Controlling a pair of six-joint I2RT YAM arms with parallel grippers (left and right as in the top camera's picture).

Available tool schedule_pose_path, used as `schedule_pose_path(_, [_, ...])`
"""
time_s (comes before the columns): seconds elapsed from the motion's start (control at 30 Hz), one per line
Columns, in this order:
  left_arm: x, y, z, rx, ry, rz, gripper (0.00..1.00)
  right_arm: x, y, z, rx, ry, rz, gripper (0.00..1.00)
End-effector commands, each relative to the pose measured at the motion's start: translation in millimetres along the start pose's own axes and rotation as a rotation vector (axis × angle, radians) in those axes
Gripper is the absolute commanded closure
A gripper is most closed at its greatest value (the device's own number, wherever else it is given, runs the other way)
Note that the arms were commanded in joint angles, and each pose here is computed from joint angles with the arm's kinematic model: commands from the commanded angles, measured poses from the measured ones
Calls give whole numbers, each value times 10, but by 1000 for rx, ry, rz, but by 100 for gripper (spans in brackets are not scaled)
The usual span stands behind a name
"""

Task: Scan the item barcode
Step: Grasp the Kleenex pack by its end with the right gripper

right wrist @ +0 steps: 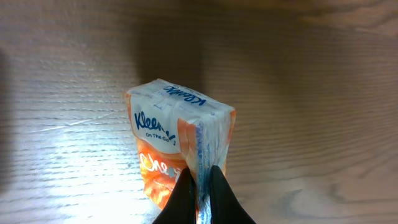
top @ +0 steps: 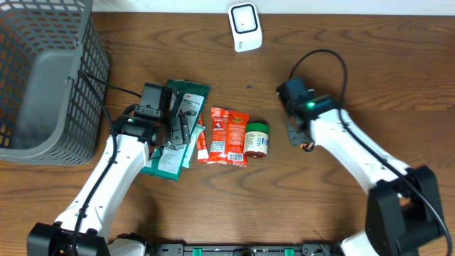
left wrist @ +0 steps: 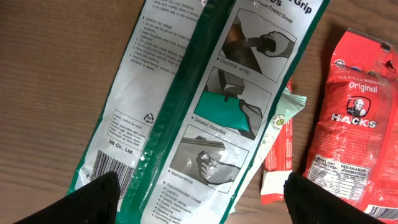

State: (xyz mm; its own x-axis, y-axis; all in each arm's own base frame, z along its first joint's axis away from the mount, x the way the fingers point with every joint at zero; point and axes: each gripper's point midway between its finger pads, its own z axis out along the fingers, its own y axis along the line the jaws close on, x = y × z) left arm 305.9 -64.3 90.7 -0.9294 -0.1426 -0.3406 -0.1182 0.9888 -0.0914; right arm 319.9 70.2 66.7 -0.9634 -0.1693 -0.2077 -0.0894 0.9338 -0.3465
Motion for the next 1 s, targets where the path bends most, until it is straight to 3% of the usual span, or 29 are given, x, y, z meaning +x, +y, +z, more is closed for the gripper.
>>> schedule_pose_path(0.0, [37, 25, 31, -10, 11, 2, 15, -14, -4, 72, 100, -6, -18, 99])
schedule_pose_path(0.63, [37, 25, 31, -10, 11, 2, 15, -22, 207, 169, 59, -2, -20, 98])
schedule_pose_path(0.97, [37, 25, 31, -10, 11, 2, 15, -36, 445, 168, -74, 5, -5, 76])
